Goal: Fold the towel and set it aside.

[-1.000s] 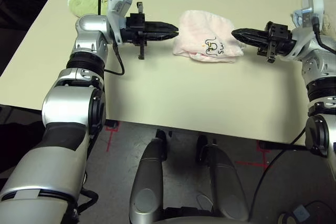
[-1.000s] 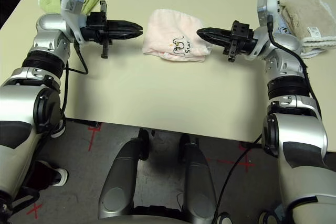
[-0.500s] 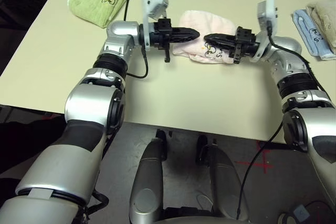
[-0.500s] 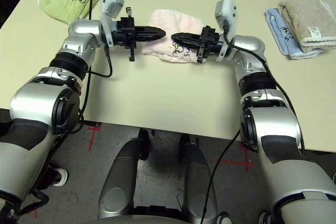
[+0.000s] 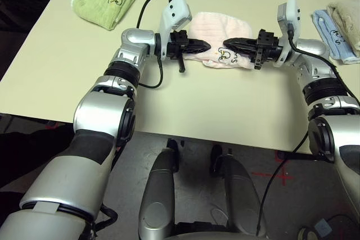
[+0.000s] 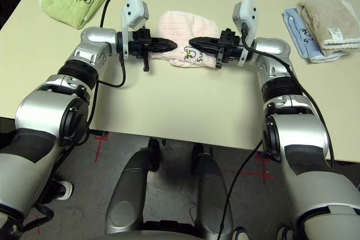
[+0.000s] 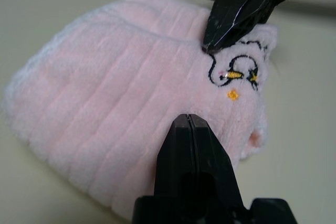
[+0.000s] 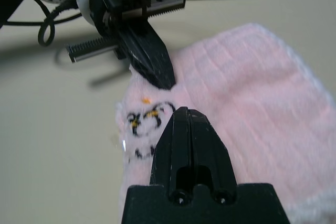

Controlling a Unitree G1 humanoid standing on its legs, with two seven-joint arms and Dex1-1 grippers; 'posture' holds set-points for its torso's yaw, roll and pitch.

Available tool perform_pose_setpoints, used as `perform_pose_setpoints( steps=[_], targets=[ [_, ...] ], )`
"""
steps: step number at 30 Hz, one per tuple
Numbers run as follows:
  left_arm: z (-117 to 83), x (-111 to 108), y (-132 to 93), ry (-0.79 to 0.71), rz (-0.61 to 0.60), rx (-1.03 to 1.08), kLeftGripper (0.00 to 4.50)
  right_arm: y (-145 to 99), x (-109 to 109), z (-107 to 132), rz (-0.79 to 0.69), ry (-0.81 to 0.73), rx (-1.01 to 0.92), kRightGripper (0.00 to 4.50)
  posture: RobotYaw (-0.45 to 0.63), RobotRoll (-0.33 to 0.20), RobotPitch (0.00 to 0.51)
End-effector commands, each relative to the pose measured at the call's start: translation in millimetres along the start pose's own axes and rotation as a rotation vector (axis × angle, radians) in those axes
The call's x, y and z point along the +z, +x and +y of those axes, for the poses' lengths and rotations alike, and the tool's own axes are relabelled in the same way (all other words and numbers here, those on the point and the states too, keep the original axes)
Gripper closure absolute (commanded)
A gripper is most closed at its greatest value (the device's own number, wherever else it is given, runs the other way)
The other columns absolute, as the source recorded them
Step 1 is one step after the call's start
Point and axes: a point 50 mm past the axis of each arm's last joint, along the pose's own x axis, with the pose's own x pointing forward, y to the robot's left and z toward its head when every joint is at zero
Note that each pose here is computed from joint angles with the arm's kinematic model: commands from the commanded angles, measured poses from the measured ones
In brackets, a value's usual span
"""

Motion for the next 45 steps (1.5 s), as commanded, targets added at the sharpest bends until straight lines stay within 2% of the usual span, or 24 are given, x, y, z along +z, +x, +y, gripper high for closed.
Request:
perform_pose_setpoints(
  steps=[1,9,15,19,25,28,31,36,45],
  targets=[
    [-3.3,-18.3,-5.0,-0.040,0.072,0.006,4.44,-11.3,-12.6,1.9,0.051,0.029,-0.027,4.50,0.06,0.000,0.395],
    [1.8,-15.0,-12.7,-0.050,0.055,0.033,4.44,-24.7,-18.8,0.2,0.107,0.032,-0.068,4.50,0.07,0.000,0.401],
    [5.8,-8.3,-21.4,-0.037,0.011,0.029,4.44,-38.0,-7.6,-4.2,0.119,-0.038,-0.068,4.50,0.06,0.000,0.398],
    [13.0,6.1,-27.7,-0.009,-0.043,0.058,4.44,-41.1,5.0,-7.7,0.096,-0.077,-0.065,4.50,0.07,0.000,0.398],
    [23.0,43.0,-33.2,0.014,-0.206,0.057,4.44,-42.4,44.2,-24.7,-0.094,-0.074,-0.167,4.50,0.07,0.000,0.394],
    [26.5,60.3,-22.0,-0.023,-0.317,0.125,4.44,-28.5,44.1,-32.5,-0.140,-0.059,-0.317,4.50,0.09,0.000,0.390],
    [25.5,56.6,-8.8,-0.036,-0.278,0.189,4.44,-13.6,33.6,-32.7,-0.103,-0.061,-0.409,4.50,0.09,0.000,0.389],
    [22.3,42.3,10.2,-0.134,-0.223,0.295,4.44,7.0,30.1,-32.2,-0.106,-0.047,-0.473,4.50,0.08,0.000,0.388],
    [14.0,30.9,18.1,-0.144,-0.209,0.253,4.44,22.1,30.6,-29.2,-0.096,-0.045,-0.453,4.50,0.07,0.000,0.387]
  ],
)
